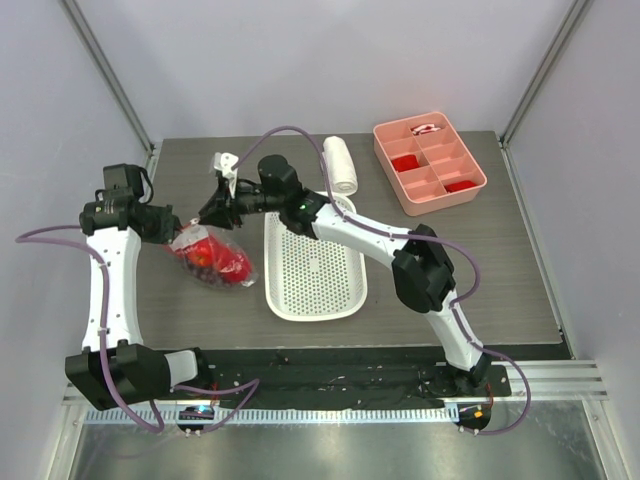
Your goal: Open the zip-top bag and remove the fake food
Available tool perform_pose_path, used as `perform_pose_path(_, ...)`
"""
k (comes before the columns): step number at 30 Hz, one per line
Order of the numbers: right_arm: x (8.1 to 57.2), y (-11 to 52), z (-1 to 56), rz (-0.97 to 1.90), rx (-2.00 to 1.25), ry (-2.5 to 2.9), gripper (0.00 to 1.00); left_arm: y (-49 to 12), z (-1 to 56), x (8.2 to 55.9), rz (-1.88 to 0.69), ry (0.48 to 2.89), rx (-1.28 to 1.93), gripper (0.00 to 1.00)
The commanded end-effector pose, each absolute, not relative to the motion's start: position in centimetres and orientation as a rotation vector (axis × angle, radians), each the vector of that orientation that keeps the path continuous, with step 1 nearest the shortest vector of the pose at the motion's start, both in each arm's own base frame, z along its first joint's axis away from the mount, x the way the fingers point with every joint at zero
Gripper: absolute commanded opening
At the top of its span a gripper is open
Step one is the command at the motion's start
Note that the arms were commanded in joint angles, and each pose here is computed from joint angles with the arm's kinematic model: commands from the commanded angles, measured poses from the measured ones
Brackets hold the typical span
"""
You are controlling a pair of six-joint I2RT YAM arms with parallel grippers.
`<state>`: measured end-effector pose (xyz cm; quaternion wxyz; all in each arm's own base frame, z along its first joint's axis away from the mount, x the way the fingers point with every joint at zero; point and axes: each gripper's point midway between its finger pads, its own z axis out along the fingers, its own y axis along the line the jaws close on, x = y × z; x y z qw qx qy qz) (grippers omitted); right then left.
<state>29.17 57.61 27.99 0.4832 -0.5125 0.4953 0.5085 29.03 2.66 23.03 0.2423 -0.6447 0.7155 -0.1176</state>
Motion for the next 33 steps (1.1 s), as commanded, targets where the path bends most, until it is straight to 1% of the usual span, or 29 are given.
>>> perform_pose_path(1, 28.4, 58.5, 29.8, 1.258, -1.25, 1.132, 0.17, 2.8, 24.2, 29.0, -0.33, 1.929, -1.731, 0.0)
perform_pose_path(2, 28.4, 58.5, 29.5, 1.256, -1.251, 1.142, 0.16, 2.9, 24.3, 29.0, -0.331, 1.923, -1.732, 0.0)
perform_pose_path(3, 28.5, 58.3, 29.1, 1.253, -1.25, 1.153, 0.18, 2.9, 24.4, 29.0, -0.334, 1.918, -1.73, 0.0)
perform_pose_path(6, 28.4, 57.8, 29.2, 1.241, -1.228, 1.155, 0.38, 2.8, 24.4, 29.0, -0.339, 1.923, -1.737, 0.0)
perform_pose_path(8, 28.2, 57.8, 29.1, 1.238, -1.245, 1.14, 0.38, 2.6, 24.1, 29.1, -0.349, 1.94, -1.734, 0.0)
perform_pose_path(11, 27.9, 57.9, 28.7, 1.246, -1.278, 1.142, 0.19, 2.3, 24.2, 29.1, -0.363, 1.96, -1.709, 0.0)
perform_pose_path(12, 27.8, 58.1, 28.9, 1.266, -1.287, 1.13, 0.06, 2.4, 24.3, 29.3, -0.367, 1.959, -1.692, 0.0)
perform_pose_path(13, 27.8, 58.3, 28.8, 1.273, -1.291, 1.129, 0.01, 2.5, 24.8, 29.2, -0.359, 1.962, -1.669, 0.02)
perform_pose_path(15, 28.5, 58.4, 28.8, 1.237, -1.264, 1.146, 0.01, 2.7, 25.6, 28.6, -0.338, 1.96, -1.645, 0.13)
perform_pose_path(16, 28.8, 58.3, 28.8, 1.212, -1.248, 1.152, 0.01, 2.8, 26.3, 28.1, -0.327, 1.959, -1.634, 0.29)
perform_pose_path(17, 29.1, 58.3, 29.1, 1.188, -1.237, 1.134, 0.01, 2.8, 26.7, 27.5, -0.319, 1.947, -1.647, 0.37)
perform_pose_path(18, 29.5, 58.0, 29.1, 1.161, -1.222, 1.144, 0.01, 2.6, 27.3, 26.9, -0.341, 1.926, -1.652, 0.55)
perform_pose_path(19, 29.6, 58.0, 28.9, 1.151, -1.221, 1.146, 0.01, 2.2, 27.5, 26.4, -0.36, 1.924, -1.659, 0.58)
perform_pose_path(20, 29.6, 57.9, 29.0, 1.146, -1.221, 1.142, 0.01, 1.4, 27.9, 26.2, -0.419, 1.924, -1.674, 0.6)
perform_pose_path(23, 29.7, 57.9, 28.7, 1.107, -1.236, 1.138, 0.01, -0.8, 28.7, 25.3, -0.571, 1.921, -1.761, 0.59)
perform_pose_path(24, 29.5, 57.9, 28.1, 1.092, -1.251, 1.136, 0.01, -1.7, 29.1, 25.0, -0.633, 1.934, -1.794, 0.56)
perform_pose_path(25, 29.7, 57.8, 28.5, 1.065, -1.238, 1.137, 0.01, -2.1, 28.9, 24.8, -0.645, 1.942, -1.848, 0.54)
perform_pose_path(26, 29.7, 57.7, 28.5, 1.046, -1.237, 1.137, 0.01, -2.7, 28.3, 23.4, -0.62, 1.977, -1.938, 0.52)
perform_pose_path(27, 29.6, 57.7, 27.9, 1.027, -1.242, 1.144, 0.01, -3.0, 28.8, 23.2, -0.638, 1.963, -1.998, 0.47)
perform_pose_path(29, 29.9, 57.5, 28.4, 0.984, -1.214, 1.138, 0.01, -3.2, 28.5, 22.8, -0.61, 1.983, -2.074, 0.45)
perform_pose_path(33, 29.6, 57.6, 28.9, 0.96, -1.198, 1.13, 0.01, -2.7, 29.5, 24.8, -0.655, 1.886, -2.09, 0.41)
